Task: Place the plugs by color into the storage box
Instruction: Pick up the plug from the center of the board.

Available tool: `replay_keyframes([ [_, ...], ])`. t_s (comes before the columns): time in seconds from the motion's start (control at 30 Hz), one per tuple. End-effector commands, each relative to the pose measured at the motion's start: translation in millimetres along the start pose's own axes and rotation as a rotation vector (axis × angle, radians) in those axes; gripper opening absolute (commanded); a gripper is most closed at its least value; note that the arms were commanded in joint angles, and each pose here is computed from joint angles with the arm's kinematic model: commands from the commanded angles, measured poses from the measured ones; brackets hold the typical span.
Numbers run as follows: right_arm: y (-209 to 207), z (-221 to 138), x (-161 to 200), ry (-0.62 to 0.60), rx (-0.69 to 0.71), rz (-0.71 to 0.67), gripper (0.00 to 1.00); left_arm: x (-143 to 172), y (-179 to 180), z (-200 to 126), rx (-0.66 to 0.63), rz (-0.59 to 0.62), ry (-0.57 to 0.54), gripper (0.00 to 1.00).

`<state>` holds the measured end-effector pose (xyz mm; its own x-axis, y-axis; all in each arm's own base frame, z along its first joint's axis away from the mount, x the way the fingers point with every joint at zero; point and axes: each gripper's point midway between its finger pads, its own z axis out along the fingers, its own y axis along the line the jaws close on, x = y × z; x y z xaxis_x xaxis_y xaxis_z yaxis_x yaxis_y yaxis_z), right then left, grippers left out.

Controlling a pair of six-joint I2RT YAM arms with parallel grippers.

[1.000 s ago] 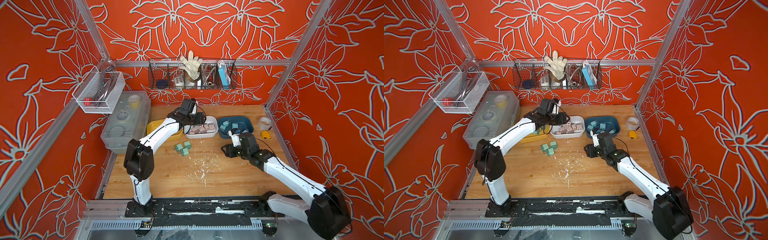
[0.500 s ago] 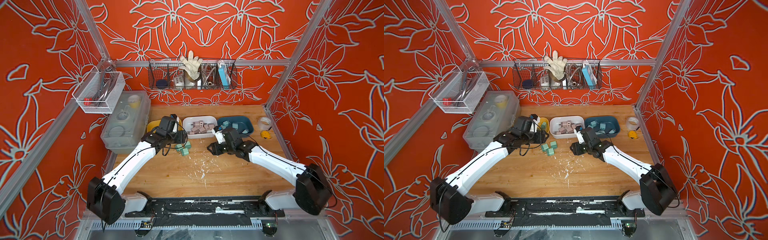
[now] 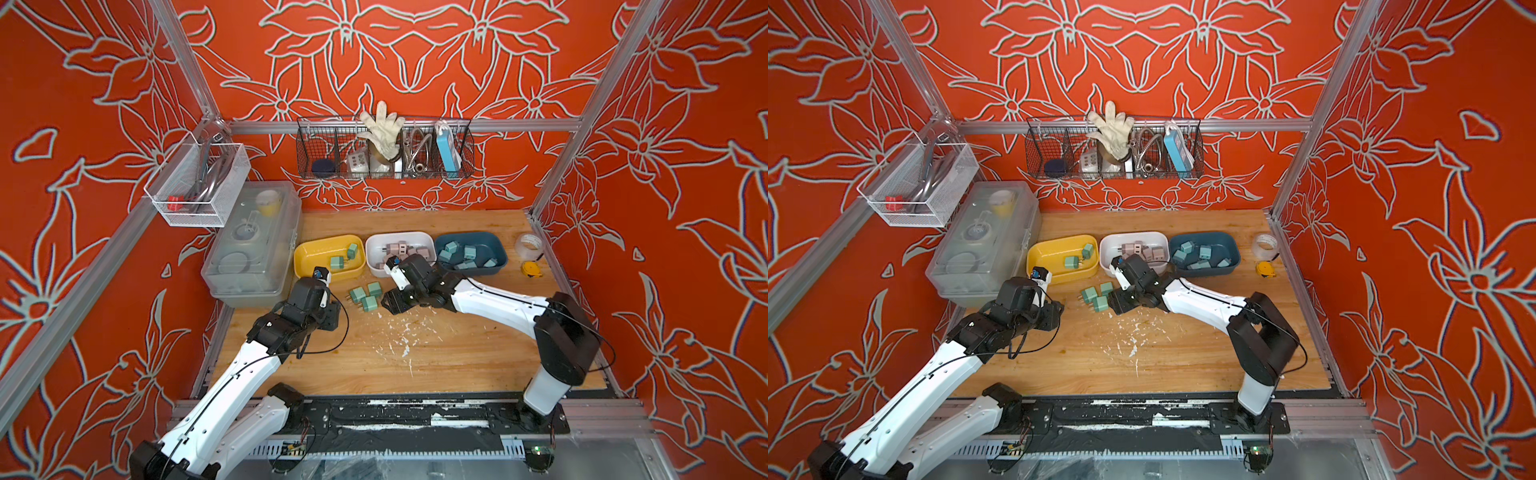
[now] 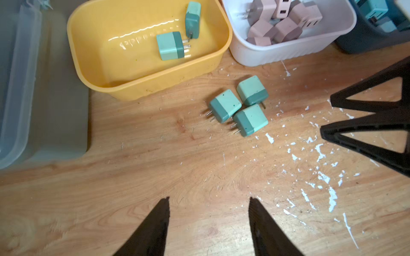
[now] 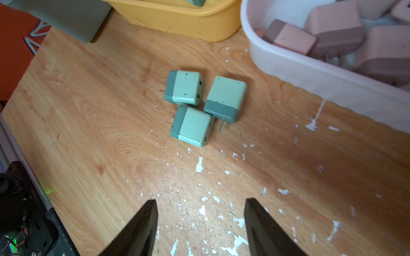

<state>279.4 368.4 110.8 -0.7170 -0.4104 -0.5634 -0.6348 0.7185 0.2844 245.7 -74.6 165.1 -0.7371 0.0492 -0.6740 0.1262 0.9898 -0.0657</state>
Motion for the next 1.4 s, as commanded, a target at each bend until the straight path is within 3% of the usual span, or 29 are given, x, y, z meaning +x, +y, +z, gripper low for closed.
replay_keyframes([
  [0.0,3,15,-1,0.027,0.039,-0.023,0.68,-14,-3,-2,0.018,0.029,-0.067,0.58],
  [0.17,10,34,-4,0.004,0.047,-0.026,0.69,-14,-4,-1,0.023,0.038,-0.065,0.58],
  [0.63,15,78,5,0.086,0.063,-0.057,0.69,-14,-10,-2,0.060,0.040,-0.074,0.59],
  [1.37,0,109,12,0.129,0.151,-0.106,0.65,-10,-17,4,0.099,0.037,-0.048,0.59],
])
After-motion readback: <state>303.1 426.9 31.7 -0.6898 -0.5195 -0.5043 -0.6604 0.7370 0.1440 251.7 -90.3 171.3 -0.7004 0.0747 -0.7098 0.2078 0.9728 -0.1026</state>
